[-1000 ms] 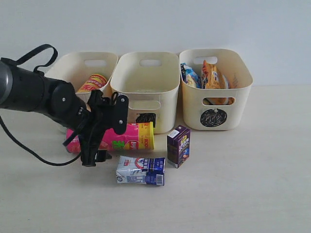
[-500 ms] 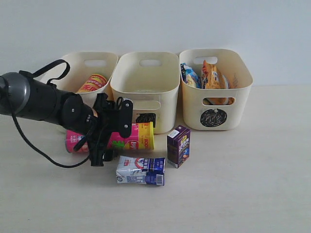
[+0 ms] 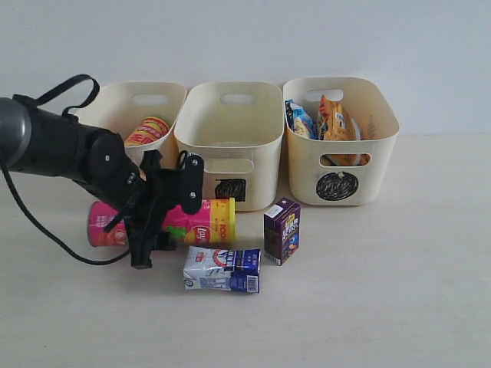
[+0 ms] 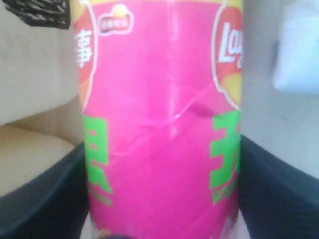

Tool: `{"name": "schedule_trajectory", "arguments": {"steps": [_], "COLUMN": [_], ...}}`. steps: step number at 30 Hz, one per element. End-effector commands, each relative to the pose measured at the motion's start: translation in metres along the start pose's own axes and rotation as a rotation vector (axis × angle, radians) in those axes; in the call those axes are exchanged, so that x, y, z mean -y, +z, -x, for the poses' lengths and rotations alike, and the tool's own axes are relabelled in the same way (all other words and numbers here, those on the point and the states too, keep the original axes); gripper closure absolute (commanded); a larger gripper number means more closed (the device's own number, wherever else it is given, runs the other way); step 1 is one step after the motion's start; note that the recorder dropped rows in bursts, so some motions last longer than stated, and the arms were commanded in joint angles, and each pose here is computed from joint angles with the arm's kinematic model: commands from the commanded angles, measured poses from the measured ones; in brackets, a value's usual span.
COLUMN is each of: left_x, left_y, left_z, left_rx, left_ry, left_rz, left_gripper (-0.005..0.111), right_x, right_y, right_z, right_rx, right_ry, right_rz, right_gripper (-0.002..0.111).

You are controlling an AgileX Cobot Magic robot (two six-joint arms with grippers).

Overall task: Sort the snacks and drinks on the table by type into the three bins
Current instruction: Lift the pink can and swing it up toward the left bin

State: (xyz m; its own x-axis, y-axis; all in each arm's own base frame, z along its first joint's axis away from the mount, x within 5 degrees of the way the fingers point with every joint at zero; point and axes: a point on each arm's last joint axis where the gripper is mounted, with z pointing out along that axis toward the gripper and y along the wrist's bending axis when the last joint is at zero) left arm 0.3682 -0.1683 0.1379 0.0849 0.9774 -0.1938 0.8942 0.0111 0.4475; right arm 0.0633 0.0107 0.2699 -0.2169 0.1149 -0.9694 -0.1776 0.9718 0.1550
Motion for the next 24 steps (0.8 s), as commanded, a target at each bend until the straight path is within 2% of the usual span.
{"name": "schedule_trajectory", "arguments": {"steps": [1, 3, 5, 9, 10, 15, 20, 22, 24], "left_x": [-0.001, 0.0, 0.002, 0.0, 0.0, -0.004, -0.009, -0.02, -0.029], "left_y": [-0.033, -0.054, -0.068, -0.12, -0.128, -0.182, -0.201, -0.212, -0.219], "left_z": [0.004, 0.009, 0.012, 0.017, 0.017, 0.017, 0.017, 0.014, 0.008], "left_rx": [-0.007, -0.009, -0.014, 0.018, 0.024, 0.116, 0.187, 0.258, 0.316], "left_ry": [-0.078, -0.195, -0.25, -0.48, -0.502, -0.706, -0.821, -0.954, -1.039], "left_rz": [-0.05, -0.076, -0.093, -0.08, -0.073, 0.028, 0.115, 0.228, 0.307], "left_gripper": [0.102, 0.102, 0.102, 0.102, 0.102, 0.102, 0.102, 0.102, 0.102], "right_x": [0.001, 0.001, 0.001, 0.001, 0.001, 0.001, 0.001, 0.001, 0.001], "right_y": [0.001, 0.001, 0.001, 0.001, 0.001, 0.001, 0.001, 0.001, 0.001], "right_z": [-0.002, -0.002, -0.002, -0.002, -0.002, -0.002, -0.002, -0.002, -0.002], "right_rx": [-0.008, -0.008, -0.008, -0.008, -0.008, -0.008, -0.008, -0.009, -0.009], "right_ry": [-0.005, -0.005, -0.005, -0.005, -0.005, -0.005, -0.005, -0.003, -0.002], "right_rz": [-0.006, -0.006, -0.006, -0.006, -0.006, -0.006, -0.006, -0.006, -0.005], "right_gripper": [0.106, 0.106, 0.106, 0.106, 0.106, 0.106, 0.106, 0.106, 0.106]}}
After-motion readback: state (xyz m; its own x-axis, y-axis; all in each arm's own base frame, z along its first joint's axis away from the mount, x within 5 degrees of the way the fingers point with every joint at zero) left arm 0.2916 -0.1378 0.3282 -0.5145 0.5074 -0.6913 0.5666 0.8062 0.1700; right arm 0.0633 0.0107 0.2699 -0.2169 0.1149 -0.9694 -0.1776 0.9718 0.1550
